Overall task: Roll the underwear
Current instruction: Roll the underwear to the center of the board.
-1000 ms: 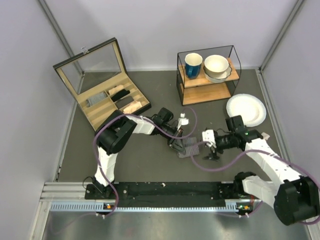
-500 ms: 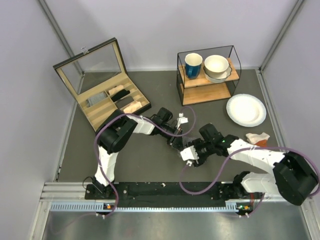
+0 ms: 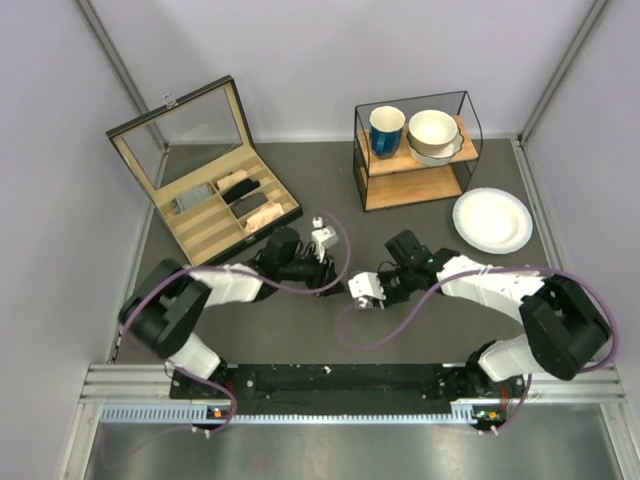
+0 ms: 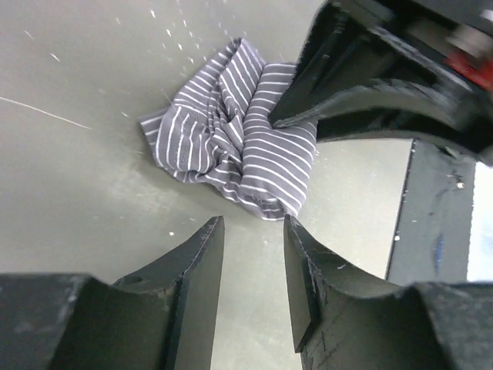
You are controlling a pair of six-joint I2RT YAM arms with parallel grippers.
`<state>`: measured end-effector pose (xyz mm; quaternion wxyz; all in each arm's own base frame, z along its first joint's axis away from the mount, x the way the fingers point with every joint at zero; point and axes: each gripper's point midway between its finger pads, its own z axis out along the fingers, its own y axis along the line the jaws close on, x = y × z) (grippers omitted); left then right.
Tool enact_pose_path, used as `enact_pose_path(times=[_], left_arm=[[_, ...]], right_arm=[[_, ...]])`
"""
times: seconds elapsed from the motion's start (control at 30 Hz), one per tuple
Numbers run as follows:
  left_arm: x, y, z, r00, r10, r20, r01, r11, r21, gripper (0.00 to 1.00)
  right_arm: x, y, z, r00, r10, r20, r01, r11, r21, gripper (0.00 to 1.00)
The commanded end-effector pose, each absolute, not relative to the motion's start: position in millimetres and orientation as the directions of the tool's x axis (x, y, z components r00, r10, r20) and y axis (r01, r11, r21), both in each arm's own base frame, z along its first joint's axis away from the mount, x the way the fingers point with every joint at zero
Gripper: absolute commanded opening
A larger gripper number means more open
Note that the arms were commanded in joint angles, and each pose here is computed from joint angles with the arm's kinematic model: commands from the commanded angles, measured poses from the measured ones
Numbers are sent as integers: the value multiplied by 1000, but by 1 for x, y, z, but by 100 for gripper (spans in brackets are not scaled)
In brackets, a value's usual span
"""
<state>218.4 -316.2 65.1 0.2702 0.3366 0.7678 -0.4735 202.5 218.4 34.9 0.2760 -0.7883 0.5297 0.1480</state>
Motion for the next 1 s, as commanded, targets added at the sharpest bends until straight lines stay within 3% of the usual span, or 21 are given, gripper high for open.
enact_pose_path(times=[0.0, 0.13, 0.33, 0.43, 0.6, 0.8, 0.97], left_arm=[[234, -297, 100, -345, 174, -922, 890, 371, -263, 42], [213, -287, 122, -194, 96, -976, 932, 329, -152, 45], [186, -292, 127, -133, 69, -989, 963, 246, -112, 47], [174, -302, 124, -72, 109, -991, 977, 208, -48, 48], [169, -324, 116, -11, 224, -975, 984, 175, 29, 50], [187, -348, 101, -121, 276, -954, 983, 168, -76, 52], [190, -370, 93, -196, 262, -945, 979, 105, -174, 53]], right_arm=[[169, 204, 26, 103, -810, -578, -978, -189, 90, 21], [167, 207, 41, -92, -787, -611, -947, -121, 298, 20], [161, 200, 42, -382, -777, -500, -780, -19, 626, 20], [162, 193, 35, -466, -776, -424, -700, 31, 714, 20], [166, 185, 29, -540, -770, -341, -626, 96, 774, 20], [168, 172, 15, -589, -773, -236, -569, 189, 800, 20], [169, 167, 11, -594, -775, -214, -564, 212, 799, 20]])
